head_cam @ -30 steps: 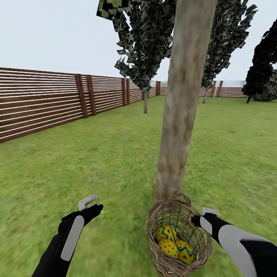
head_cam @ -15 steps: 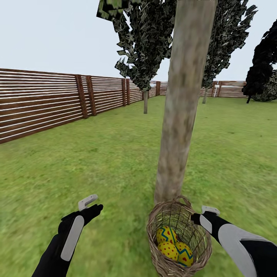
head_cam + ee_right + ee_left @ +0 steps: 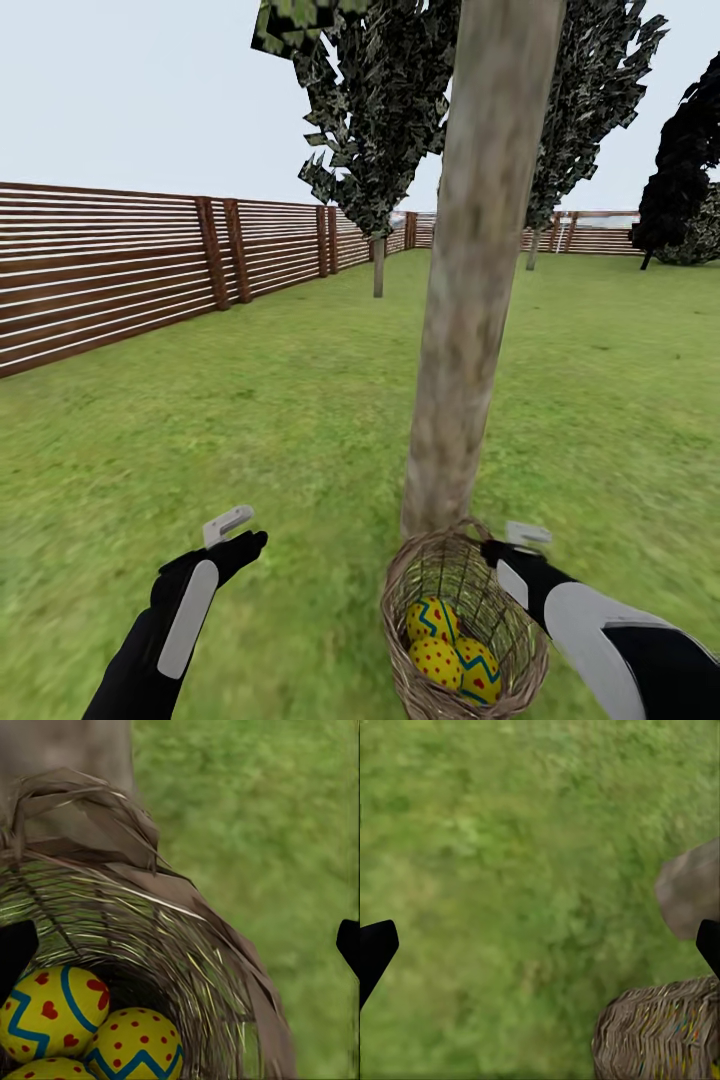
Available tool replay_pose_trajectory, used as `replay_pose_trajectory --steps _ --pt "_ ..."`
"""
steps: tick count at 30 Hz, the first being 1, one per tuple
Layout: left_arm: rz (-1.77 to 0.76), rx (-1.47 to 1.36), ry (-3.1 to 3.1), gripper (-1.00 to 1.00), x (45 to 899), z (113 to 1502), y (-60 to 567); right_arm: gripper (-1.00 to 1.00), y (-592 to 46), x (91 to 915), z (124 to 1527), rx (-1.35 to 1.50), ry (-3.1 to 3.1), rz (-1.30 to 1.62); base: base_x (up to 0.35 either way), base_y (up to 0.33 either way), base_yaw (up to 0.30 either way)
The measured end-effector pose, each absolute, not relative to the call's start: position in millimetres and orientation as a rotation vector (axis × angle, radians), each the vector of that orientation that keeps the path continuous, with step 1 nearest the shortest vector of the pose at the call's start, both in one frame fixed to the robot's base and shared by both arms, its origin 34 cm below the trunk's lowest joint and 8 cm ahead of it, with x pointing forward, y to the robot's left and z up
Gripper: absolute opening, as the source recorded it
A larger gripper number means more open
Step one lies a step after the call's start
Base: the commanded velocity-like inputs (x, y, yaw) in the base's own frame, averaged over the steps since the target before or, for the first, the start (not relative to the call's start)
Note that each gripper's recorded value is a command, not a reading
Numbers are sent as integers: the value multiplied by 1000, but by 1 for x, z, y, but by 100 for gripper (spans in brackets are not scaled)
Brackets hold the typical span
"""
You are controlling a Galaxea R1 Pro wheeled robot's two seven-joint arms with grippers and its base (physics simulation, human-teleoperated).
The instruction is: Take the three Easter eggs out of the wicker basket on the lawn in the garden, then place them on the lawn next to a single tree (choose any tree) so that all three eggs are next to the same tree and none are left in the basket.
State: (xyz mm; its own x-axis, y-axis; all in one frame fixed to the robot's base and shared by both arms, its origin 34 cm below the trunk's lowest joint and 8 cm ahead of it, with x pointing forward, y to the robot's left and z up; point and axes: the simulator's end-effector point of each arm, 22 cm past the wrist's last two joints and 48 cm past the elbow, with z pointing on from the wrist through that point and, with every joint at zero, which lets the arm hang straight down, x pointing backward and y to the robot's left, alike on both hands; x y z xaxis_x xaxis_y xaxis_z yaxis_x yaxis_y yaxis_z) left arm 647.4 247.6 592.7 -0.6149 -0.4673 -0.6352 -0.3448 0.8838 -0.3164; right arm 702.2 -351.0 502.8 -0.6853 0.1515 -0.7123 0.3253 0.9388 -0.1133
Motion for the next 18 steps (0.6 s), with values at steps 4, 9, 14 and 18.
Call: replay_pose_trajectory --steps 4,9,14,18 --pt "-208 -581 2291 100 649 601 248 100 -338 701 511 337 2296 -348 0 0 0" --pt "-208 -581 2290 100 651 612 248 100 -310 694 515 280 2298 -390 0 0 0" --pt "-208 -581 2291 100 652 620 248 100 -282 689 516 236 2318 -369 0 0 0" --pt "-208 -582 2290 100 653 620 248 100 -267 682 508 217 2360 -354 0 0 0"
